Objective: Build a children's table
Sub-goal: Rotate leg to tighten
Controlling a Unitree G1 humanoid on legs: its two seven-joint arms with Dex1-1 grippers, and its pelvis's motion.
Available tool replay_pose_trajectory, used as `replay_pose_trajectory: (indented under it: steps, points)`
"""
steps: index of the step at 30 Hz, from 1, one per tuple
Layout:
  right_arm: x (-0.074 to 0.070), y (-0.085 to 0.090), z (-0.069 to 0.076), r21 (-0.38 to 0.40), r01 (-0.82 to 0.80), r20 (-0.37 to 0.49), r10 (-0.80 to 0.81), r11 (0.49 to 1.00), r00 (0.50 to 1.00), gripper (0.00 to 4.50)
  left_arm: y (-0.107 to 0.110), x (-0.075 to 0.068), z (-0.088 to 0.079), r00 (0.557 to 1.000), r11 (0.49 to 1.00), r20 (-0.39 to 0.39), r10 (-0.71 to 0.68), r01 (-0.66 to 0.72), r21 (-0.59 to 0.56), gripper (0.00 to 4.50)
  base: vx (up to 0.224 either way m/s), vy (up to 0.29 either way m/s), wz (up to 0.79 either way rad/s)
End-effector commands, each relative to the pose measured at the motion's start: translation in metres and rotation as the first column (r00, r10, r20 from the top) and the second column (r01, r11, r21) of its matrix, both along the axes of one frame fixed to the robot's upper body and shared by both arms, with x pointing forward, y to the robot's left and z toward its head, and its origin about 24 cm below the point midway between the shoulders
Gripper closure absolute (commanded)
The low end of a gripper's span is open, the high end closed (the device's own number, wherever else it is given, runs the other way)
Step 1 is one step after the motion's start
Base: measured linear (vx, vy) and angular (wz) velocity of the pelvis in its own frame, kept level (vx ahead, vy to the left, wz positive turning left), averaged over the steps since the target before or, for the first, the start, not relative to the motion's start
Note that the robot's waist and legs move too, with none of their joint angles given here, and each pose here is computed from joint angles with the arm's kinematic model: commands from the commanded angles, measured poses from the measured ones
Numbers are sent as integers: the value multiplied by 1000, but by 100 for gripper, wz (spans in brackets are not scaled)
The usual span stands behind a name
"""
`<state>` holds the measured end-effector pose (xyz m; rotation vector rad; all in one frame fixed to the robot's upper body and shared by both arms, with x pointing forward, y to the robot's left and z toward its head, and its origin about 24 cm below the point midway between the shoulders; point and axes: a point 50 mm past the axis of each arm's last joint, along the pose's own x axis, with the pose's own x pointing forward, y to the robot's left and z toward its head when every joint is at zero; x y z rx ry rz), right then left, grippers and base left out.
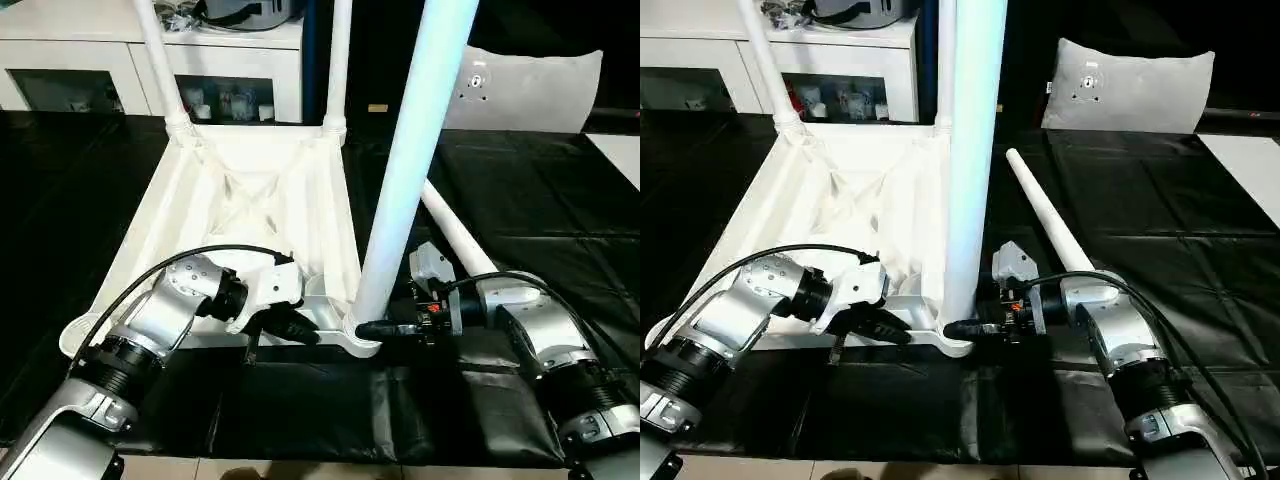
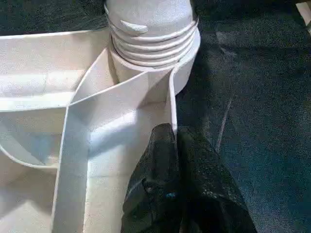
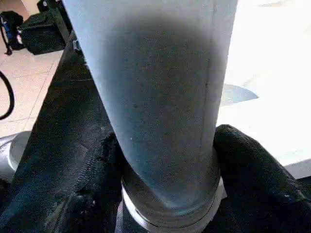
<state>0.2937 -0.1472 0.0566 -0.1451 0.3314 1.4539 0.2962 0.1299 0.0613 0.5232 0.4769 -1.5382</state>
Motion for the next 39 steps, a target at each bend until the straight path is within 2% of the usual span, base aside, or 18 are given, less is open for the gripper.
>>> replay_pose_trajectory:
  steps: [1,5,7,9,10,14,15,16,17,20,21,24,26,28,32,36,38,39]
  points:
    - [-6,4,-4,-8,-23,-26,23,1000,999,198,-10,-4,-3,1000,1000,-22,-7,6,-24,450,0,0,0]
    - [-8,13,-11,22,81,-94,-78,997,992,198,-20,1,2,982,975,-27,185,-187,-118,450,0,0,0]
    - [-1,22,-19,12,210,-104,-208,978,973,199,-26,6,3,954,941,-17,300,-299,-158,450,0,0,0]
    - [7,32,-24,14,336,-109,-332,942,937,205,-32,9,4,921,904,-24,388,-385,-185,450,0,0,0]
    - [15,42,-26,39,439,-133,-431,898,893,206,-40,13,7,884,862,-31,466,-461,-210,450,0,0,0]
    - [30,55,-27,25,595,-152,-585,803,796,207,-53,17,11,829,807,-12,559,-548,-220,450,0,0,0]
    - [36,59,-27,12,655,-159,-646,755,747,207,-59,18,14,803,779,-7,596,-580,-237,450,0,0,0]
    - [36,59,-27,11,657,-159,-648,753,745,207,-60,18,14,802,778,-7,597,-581,-238,450,0,0,0]
    - [42,62,-27,-6,711,-157,-703,703,694,207,-70,18,19,781,753,-9,624,-604,-260,450,0,0,0]
    - [45,63,-28,-18,736,-122,-732,677,670,207,-76,17,19,781,757,14,625,-601,-254,450,0,0,0]
    - [45,61,-28,6,745,-115,-740,667,663,172,-72,20,19,767,752,46,640,-614,-240,450,0,0,0]
    - [46,58,-28,22,754,-119,-747,657,654,137,-68,21,18,758,749,63,649,-622,-230,450,0,0,0]
    - [45,49,-25,51,744,-99,-738,667,668,127,-59,23,16,754,754,96,650,-622,-212,450,0,0,0]
    - [44,47,-24,59,741,-92,-735,669,672,94,-57,24,16,754,755,103,649,-621,-209,450,0,0,0]
    - [41,28,-14,133,696,-55,-696,706,716,67,-47,22,12,798,805,126,589,-565,-181,450,0,0,0]
    - [34,9,-9,134,604,12,-611,786,792,45,-41,17,8,863,869,126,490,-471,-154,450,0,0,0]
    - [28,-2,-2,133,509,48,-519,850,854,18,-36,13,4,902,905,105,420,-407,-123,450,0,0,0]
    - [28,-3,-2,132,507,50,-516,852,855,11,-36,13,4,903,907,104,417,-404,-123,450,0,0,0]
